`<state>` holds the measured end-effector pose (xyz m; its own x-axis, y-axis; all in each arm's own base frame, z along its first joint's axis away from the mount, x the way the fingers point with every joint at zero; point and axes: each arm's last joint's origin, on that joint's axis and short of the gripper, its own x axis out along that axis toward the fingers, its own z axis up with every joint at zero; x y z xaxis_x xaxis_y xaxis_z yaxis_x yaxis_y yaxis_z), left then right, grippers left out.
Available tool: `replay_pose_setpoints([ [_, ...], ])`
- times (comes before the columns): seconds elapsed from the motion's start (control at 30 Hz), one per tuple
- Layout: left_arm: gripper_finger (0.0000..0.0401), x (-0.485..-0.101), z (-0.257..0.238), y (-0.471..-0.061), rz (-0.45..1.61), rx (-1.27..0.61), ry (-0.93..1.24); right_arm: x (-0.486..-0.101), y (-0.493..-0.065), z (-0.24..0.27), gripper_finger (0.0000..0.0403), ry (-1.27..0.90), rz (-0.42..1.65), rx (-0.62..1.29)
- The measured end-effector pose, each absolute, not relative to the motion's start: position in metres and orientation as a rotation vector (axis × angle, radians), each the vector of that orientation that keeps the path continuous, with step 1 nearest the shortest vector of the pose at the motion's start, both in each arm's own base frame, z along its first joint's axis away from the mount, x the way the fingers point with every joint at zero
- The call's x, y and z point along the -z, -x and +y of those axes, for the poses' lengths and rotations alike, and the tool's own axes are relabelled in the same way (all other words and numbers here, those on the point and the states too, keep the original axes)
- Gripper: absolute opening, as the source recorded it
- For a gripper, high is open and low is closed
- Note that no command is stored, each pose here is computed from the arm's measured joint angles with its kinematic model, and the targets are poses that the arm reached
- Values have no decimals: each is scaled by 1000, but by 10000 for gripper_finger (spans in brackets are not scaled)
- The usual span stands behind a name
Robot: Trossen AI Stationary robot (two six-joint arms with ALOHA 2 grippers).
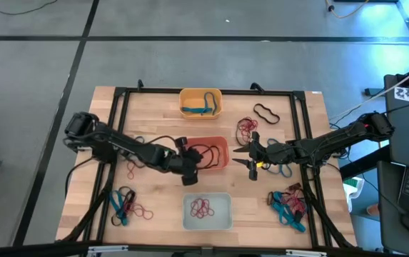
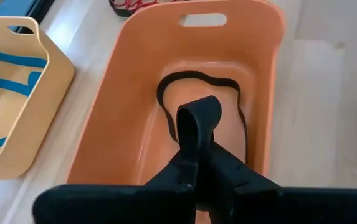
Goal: Sort rubber bands into baskets
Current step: Put the black rubber band in the orange bin
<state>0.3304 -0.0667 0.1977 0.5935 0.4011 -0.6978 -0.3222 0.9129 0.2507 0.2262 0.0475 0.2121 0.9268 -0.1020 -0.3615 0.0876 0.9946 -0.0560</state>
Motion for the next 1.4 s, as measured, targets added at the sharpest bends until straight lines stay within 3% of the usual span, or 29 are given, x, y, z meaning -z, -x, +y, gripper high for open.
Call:
replay_pose_setpoints([
  [0.3,22,-186,-57,-336,866,-455,-97,-212,-226,48,156,40,373,97],
  [0.57,108,-187,-58,-336,863,-446,-96,-212,-226,46,156,51,369,137],
  [0.73,140,-200,-62,-331,844,-386,-117,-212,-226,46,156,53,374,137],
  [1.03,144,-228,-74,-327,713,-295,-178,-212,-226,46,156,53,374,137],
  [1.4,143,-224,-80,-305,516,-236,-152,-211,-226,46,156,46,378,140],
])
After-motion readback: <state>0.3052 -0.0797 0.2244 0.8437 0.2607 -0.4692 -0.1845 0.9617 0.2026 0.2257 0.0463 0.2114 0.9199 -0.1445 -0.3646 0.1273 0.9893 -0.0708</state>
